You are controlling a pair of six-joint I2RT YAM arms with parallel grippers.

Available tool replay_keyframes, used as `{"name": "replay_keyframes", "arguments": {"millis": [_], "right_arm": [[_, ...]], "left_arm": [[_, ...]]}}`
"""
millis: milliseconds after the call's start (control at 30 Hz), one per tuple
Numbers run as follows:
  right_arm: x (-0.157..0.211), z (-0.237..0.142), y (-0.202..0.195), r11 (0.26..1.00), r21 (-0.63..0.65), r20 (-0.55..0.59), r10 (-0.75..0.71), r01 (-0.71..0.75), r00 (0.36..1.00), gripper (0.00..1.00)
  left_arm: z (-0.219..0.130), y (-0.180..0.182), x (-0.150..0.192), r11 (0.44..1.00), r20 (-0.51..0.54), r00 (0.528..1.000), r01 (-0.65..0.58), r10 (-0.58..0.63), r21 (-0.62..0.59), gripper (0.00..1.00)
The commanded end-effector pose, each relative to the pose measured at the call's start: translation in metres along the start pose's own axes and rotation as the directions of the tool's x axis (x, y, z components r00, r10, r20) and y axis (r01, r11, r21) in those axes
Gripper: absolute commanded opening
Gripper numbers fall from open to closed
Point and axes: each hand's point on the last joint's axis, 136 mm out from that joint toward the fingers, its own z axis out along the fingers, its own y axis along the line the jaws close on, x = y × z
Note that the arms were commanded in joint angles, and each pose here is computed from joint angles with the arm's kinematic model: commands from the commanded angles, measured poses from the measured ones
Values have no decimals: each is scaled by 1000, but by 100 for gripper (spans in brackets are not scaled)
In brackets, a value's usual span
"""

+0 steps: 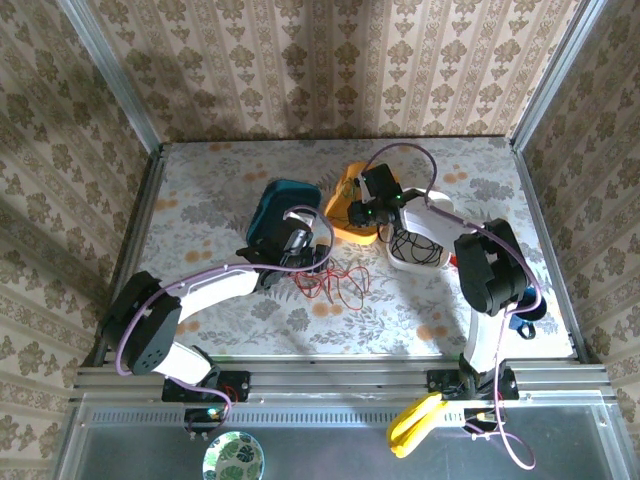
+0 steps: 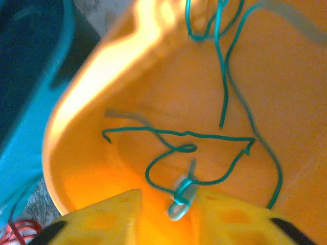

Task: Untangle the cables

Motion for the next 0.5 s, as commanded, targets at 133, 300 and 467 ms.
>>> {"name": "replay_keyframes", "arguments": {"millis": [133,300,467], "right_arm": [[33,-10,6,999,15,-104,-29,30,994,43],[60,-20,-8,997,65,-157,-33,44,987,44],[78,-33,-19,993,101,-194,-35,56,980,44]], "left_arm": [[-11,2,-21,1000,58,998,-10,12,-26,87],[-12,-2,-14,999,31,998,-48,48,-4,87],[-13,-9,-8,994,6,995,-98,98,43,87]]}}
